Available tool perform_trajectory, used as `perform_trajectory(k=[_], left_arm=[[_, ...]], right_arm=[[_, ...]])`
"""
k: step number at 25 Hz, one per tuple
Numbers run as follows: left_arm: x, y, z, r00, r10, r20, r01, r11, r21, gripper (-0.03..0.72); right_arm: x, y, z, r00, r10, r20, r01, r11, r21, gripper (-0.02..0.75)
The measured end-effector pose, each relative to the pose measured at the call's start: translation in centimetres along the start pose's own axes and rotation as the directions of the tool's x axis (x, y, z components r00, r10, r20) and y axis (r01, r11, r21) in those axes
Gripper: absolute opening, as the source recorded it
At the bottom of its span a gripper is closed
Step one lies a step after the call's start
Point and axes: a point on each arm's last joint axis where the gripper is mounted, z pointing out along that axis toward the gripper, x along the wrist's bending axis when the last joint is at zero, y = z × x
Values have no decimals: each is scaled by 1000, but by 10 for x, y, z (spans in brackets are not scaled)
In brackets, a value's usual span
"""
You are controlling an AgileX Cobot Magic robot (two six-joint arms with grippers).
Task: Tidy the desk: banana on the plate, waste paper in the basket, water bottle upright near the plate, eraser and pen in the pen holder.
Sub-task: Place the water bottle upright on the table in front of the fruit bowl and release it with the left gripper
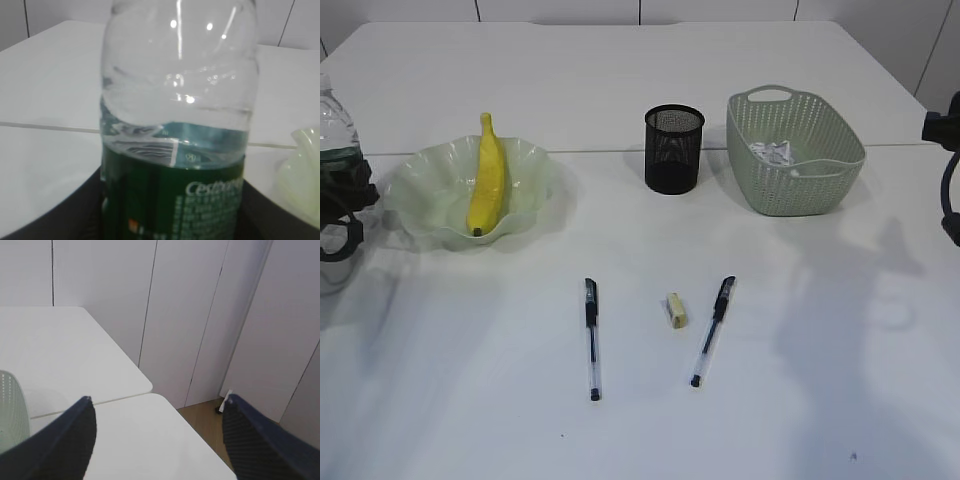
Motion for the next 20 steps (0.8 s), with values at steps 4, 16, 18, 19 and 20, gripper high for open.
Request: perform_trajectory(k=[4,16,18,19,20], left_arm=[[-3,0,0,1000,1,8,-1,1000,0,373],[-3,-5,0,1000,-2,15,3,1000,-20,373],[-3,-5,0,1000,-2,15,3,1000,-20,373],[-3,-5,0,1000,-2,15,3,1000,-20,373],[-3,-5,0,1000,-2,15,3,1000,-20,373]], right_arm=[[0,0,0,1000,0,1,0,1000,-1,589],[-2,2,0,1000,-1,20,2,1000,-25,589],[-1,3,0,1000,-6,16,6,999,-32,588],[-1,3,0,1000,-8,13,8,999,-34,588],[-1,3,0,1000,-12,9,12,999,-38,588]])
